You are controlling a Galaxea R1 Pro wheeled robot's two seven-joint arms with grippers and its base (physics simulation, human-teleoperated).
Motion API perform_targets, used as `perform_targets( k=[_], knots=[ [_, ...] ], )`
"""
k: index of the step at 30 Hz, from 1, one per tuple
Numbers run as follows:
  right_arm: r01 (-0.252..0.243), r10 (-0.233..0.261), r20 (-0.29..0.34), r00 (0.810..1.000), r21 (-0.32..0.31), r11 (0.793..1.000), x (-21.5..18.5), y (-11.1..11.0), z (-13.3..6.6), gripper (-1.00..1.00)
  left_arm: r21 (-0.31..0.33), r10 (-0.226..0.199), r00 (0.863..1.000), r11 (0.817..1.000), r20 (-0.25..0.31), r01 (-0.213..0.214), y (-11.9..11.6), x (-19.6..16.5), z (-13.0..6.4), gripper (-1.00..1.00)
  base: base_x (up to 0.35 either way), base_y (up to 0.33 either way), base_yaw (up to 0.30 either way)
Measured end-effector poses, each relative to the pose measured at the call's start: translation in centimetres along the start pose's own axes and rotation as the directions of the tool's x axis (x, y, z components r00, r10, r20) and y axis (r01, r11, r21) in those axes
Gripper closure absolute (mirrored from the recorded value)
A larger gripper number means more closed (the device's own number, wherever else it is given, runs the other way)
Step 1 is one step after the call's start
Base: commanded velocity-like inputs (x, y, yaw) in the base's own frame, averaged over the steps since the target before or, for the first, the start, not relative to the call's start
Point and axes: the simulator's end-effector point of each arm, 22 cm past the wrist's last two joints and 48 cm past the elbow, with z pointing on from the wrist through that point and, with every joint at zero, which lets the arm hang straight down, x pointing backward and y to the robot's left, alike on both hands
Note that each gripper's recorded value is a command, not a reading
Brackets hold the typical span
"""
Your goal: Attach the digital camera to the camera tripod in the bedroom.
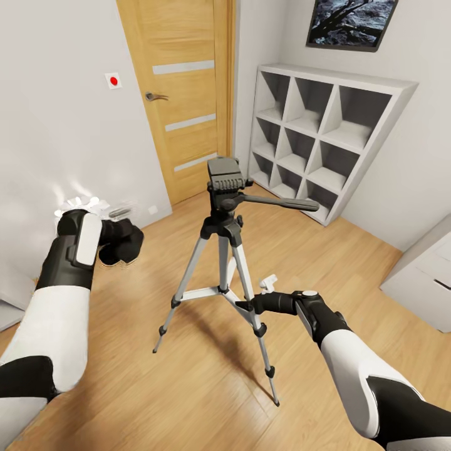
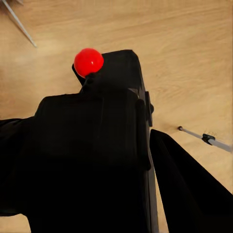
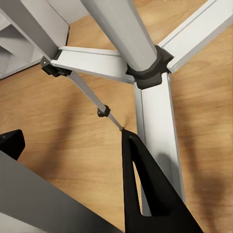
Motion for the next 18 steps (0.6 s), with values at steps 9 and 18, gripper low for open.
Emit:
perform_targets(
  k=[9, 18],
  knots=[
    [0.0, 0.0, 0.0, 1.0, -0.001, 1.0, 0.0, 0.0, 0.0, 1.0, 0.124, -0.04, 0.996, 0.992, 0.083, 0.03, -8.2, -12.2, -4.4, 1.0, 0.0, 0.0, 0.0],
    [-0.001, 0.001, 0.0, 1.0, 0.0, 1.0, 0.0, -0.1, -0.1, 1.0, 0.426, -0.177, 0.976, 0.898, 0.126, 0.108, -17.4, -15.9, -10.5, 1.0, 0.0, 0.0, 0.0]
  ],
)
